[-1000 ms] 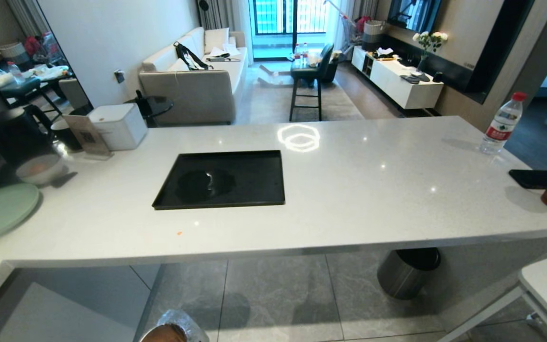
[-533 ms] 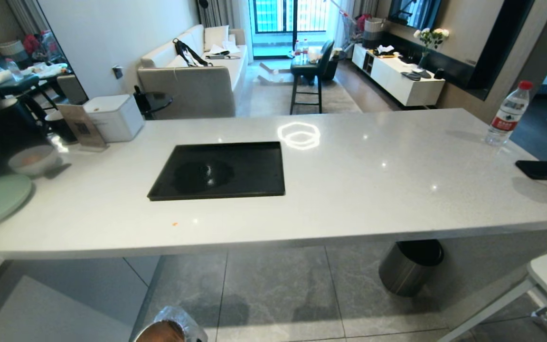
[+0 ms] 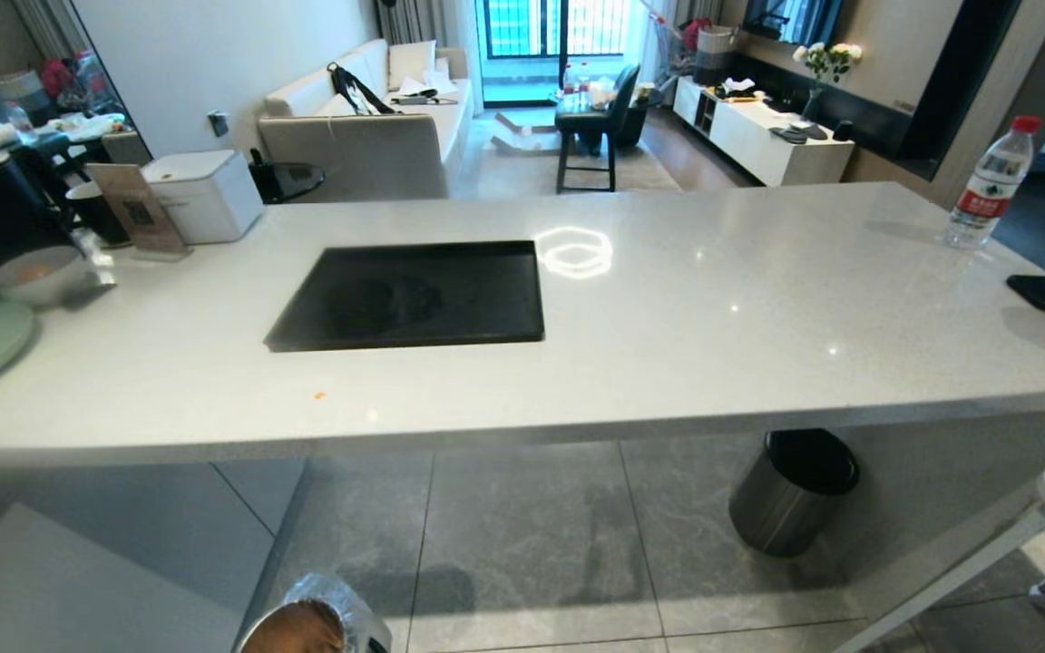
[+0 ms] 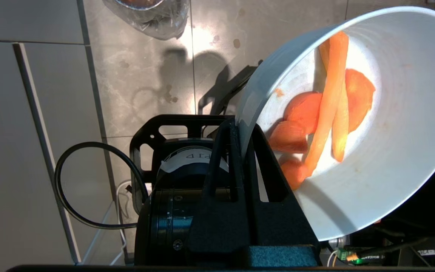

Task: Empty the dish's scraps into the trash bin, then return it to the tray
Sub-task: Move the bowl over the trash can

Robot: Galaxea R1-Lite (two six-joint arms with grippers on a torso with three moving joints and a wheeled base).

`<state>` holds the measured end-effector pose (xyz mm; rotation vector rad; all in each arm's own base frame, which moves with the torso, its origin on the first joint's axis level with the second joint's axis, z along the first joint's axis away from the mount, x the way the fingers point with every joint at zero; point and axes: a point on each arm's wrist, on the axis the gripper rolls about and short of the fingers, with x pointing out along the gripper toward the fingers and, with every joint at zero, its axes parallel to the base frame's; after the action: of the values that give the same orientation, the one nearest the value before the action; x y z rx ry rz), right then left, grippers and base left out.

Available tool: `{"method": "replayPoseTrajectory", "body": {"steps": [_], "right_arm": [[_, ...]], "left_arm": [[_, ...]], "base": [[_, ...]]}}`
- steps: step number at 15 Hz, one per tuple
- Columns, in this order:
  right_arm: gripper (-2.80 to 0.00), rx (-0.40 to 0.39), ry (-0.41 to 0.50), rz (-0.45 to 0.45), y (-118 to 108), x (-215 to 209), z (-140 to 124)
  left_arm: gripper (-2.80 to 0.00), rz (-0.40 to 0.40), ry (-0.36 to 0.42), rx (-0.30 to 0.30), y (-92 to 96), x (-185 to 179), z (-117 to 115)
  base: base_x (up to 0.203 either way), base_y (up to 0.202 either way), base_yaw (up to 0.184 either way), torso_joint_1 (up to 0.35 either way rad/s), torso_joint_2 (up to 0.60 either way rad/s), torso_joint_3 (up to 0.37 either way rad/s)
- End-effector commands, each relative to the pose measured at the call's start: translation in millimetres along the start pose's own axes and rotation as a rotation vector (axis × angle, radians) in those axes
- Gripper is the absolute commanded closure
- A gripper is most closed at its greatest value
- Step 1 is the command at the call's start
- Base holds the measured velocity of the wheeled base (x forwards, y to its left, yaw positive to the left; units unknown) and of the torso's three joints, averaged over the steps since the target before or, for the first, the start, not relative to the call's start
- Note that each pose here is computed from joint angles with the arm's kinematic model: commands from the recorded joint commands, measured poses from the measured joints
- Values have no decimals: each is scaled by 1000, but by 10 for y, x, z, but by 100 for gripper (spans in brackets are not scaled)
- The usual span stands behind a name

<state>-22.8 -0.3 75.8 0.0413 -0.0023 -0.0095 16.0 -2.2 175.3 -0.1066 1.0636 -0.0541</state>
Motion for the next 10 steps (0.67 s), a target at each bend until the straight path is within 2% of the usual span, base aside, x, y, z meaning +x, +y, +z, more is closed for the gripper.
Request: {"method": "replayPoseTrajectory", "body": {"steps": [1, 10], "right_arm": [[0, 0, -1, 0, 0, 0, 4], [0, 0, 1, 0, 0, 1, 0]], "left_arm": [[0, -5, 18, 6, -2, 14, 21], [0, -8, 21, 6, -1, 46, 35]], "base": [[0, 0, 0, -177, 531, 346], [0, 0, 0, -144, 515, 369]]}}
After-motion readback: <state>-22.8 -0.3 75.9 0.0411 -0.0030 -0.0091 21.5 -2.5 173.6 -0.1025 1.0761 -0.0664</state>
